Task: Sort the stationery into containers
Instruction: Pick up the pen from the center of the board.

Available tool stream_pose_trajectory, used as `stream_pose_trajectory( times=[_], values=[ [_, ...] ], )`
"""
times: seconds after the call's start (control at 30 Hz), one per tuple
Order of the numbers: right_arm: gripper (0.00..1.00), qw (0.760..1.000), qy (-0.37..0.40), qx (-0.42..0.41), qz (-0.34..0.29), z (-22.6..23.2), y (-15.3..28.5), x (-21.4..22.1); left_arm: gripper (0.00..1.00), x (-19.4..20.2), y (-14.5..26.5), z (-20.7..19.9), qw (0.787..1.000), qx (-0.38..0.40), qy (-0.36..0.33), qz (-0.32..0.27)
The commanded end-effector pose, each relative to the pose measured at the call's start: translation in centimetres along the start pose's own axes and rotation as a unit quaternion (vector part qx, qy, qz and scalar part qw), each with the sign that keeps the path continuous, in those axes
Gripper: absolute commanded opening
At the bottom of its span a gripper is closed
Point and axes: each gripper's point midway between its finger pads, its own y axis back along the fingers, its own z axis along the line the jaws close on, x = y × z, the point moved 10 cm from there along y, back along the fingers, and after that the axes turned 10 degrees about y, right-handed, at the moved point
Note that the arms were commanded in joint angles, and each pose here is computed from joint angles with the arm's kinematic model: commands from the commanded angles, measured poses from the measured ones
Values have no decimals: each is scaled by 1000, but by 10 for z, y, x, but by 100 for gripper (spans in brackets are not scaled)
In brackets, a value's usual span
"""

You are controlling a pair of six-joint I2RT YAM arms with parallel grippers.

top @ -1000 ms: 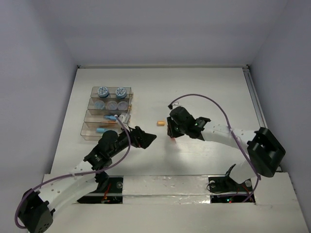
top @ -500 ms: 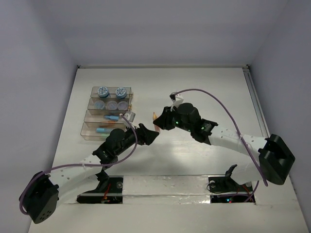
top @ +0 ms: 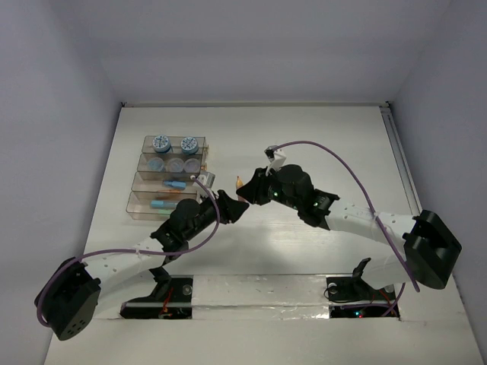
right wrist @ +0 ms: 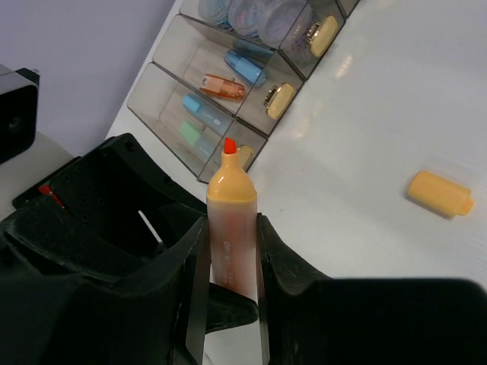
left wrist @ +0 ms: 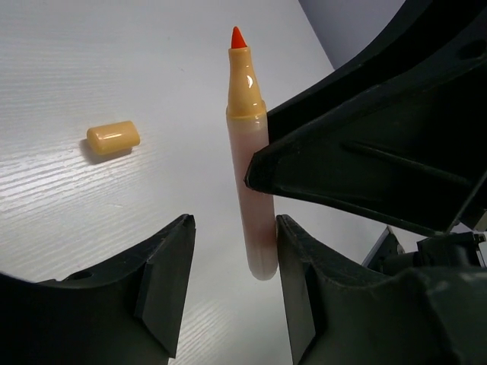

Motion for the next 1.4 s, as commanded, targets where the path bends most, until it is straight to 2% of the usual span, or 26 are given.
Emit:
stream_pose_trajectory(
  times=[0.0,0.1,0.23,0.33,0.5,0.53,0.57,0.63,0.73,0.77,1.0,1.13,1.17,1.27,1.37],
  values=[
    [8,999,-1,-38,-39,14,-2,-10,42,-13,-6,-20,999,40,-4,-24],
    [8,998,-1,-39,-39,14,-4,-9,42,-12,-8,-20,999,44,-7,-18],
    [8,999,0,-42,-35,16,-7,-6,23,-12,-9,-20,999,44,-7,-14],
    [8,999,1,-40,-34,15,-6,-6,13,-12,-8,-18,999,32,-8,-19],
    [8,999,-2,-39,-28,14,-6,-3,14,-14,-5,-18,999,27,-12,-27],
    [8,999,-2,-39,-27,14,-6,-3,4,-14,-5,-18,999,27,-13,-27],
    [8,999,-4,-38,-25,14,-5,-2,0,-14,-5,-18,999,26,-13,-27],
    [11,999,-3,-32,-24,13,-3,-2,0,-15,-4,-17,999,23,-16,-27],
    [39,999,6,-25,-22,13,-1,-4,0,-16,-2,-17,999,14,-21,-34],
    [51,1000,17,-9,-1,9,-1,0,0,-17,2,-15,999,9,-27,-35],
    [75,999,31,16,-22,1,14,-14,0,-20,12,-8,997,-27,-50,-54],
    [75,997,65,20,-32,-2,28,-24,0,-17,17,-4,997,-32,-51,-53],
    [74,994,99,22,-30,-7,30,-26,0,-17,20,-4,997,-35,-53,-54],
    [69,987,158,11,-14,-15,34,-28,0,-21,27,-3,995,-51,-60,-69],
    [66,983,180,10,22,-33,29,-24,0,-28,33,-6,993,-62,-65,-82]
  ],
)
